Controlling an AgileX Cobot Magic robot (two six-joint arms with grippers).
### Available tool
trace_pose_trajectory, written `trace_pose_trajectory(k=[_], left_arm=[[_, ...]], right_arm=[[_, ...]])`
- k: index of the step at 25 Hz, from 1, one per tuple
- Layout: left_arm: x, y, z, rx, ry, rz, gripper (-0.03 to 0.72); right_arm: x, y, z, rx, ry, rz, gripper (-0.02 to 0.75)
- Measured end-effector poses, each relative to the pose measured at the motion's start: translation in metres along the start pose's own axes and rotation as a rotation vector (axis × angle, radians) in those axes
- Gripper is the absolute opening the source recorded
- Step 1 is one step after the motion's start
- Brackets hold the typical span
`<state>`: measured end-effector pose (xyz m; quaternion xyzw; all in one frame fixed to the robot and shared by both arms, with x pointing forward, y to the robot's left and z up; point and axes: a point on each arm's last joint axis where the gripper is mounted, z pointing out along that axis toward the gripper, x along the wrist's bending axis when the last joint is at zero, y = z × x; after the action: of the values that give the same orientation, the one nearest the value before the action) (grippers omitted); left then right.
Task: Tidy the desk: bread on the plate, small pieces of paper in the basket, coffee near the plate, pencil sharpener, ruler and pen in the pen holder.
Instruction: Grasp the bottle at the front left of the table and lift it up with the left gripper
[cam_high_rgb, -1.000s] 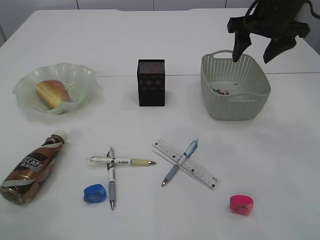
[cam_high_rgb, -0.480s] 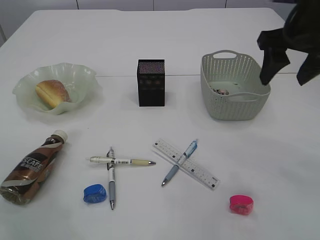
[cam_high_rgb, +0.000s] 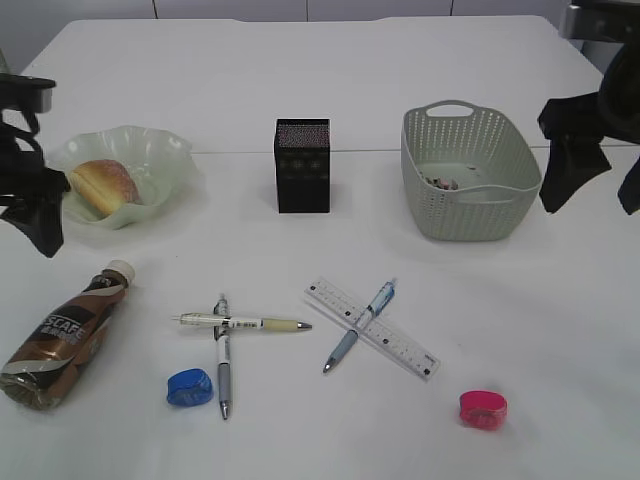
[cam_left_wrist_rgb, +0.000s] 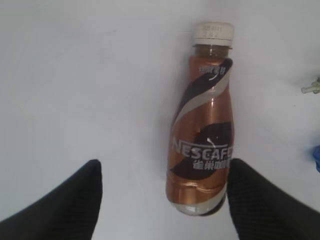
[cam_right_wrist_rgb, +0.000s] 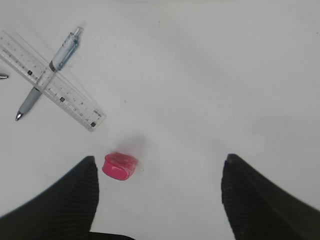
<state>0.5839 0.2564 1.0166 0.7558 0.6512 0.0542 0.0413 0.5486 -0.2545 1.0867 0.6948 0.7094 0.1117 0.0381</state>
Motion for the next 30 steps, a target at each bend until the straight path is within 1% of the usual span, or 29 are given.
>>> trace_pose_trajectory(k=[6, 10, 19, 30], left_arm=[[-0.026, 0.022, 0.025, 0.035, 0.022, 0.098, 0.585], [-0.033, 0.03, 0.043, 0.069, 0.037, 0.128, 0.585], [-0.035, 0.029, 0.087, 0.206, 0.04, 0.135, 0.585], [-0.037, 0.028, 0.107, 0.255, 0.026, 0.128, 0.585]], right_arm=[[0.003, 0.0, 0.0, 0.004, 0.038, 0.013, 0.56], [0.004, 0.0, 0.0, 0.003, 0.048, 0.017, 0.56], [0.004, 0.0, 0.0, 0.004, 0.049, 0.017, 0.56], [0.004, 0.0, 0.0, 0.003, 0.042, 0.015, 0.561]])
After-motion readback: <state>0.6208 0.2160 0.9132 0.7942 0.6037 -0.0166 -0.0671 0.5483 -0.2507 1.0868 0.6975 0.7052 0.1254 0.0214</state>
